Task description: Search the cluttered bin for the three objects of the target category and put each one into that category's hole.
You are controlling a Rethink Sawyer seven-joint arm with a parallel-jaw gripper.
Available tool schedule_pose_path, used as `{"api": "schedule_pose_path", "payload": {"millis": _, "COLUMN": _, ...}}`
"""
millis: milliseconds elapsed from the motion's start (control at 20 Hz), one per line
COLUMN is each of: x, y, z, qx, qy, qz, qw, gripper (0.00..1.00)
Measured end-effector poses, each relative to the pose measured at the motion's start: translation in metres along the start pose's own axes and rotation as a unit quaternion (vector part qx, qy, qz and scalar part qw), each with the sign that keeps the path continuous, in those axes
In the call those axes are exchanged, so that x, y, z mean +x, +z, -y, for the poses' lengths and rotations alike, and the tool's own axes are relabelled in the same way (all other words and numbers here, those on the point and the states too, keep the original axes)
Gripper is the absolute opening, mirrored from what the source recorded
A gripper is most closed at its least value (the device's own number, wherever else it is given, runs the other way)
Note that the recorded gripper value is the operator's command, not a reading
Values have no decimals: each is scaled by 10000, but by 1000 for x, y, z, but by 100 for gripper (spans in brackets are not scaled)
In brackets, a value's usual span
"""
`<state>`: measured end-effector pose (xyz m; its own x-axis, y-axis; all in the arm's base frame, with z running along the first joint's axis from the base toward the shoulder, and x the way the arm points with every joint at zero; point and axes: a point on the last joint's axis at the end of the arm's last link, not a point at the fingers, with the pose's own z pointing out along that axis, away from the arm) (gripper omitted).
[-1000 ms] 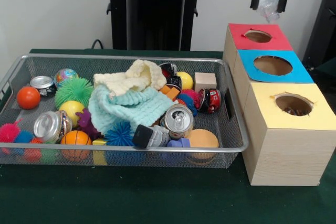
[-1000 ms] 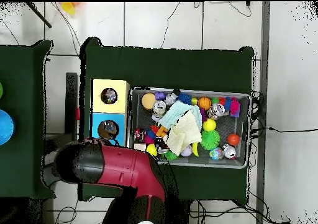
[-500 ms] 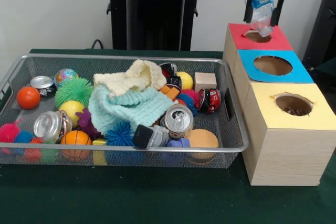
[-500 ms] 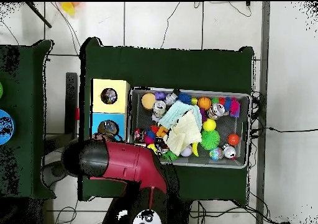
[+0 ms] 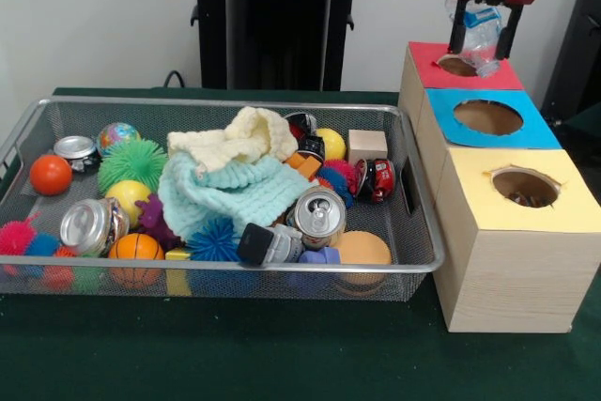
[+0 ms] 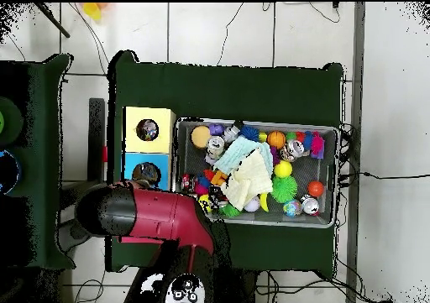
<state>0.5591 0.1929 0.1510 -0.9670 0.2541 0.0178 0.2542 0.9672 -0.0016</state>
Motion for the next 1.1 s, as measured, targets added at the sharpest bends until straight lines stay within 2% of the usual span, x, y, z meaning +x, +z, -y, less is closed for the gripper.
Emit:
{"api": "schedule_pose_path", "payload": {"millis": 400, "x": -1, "y": 14, "z": 1, "qx": 40, "qy": -9, "qz": 89, "qw": 10000, "gripper": 0}}
{"api": "schedule_pose_path", "payload": {"millis": 850, "x": -6, "y": 44, "z": 4, "qx": 123, "qy": -19, "qz": 359, "qw": 9993, "gripper": 0}}
{"api": "schedule_pose_path", "payload": {"millis": 1100, "x": -7, "y": 47, "z": 4, "qx": 125, "qy": -16, "qz": 409, "qw": 9991, "gripper": 0}}
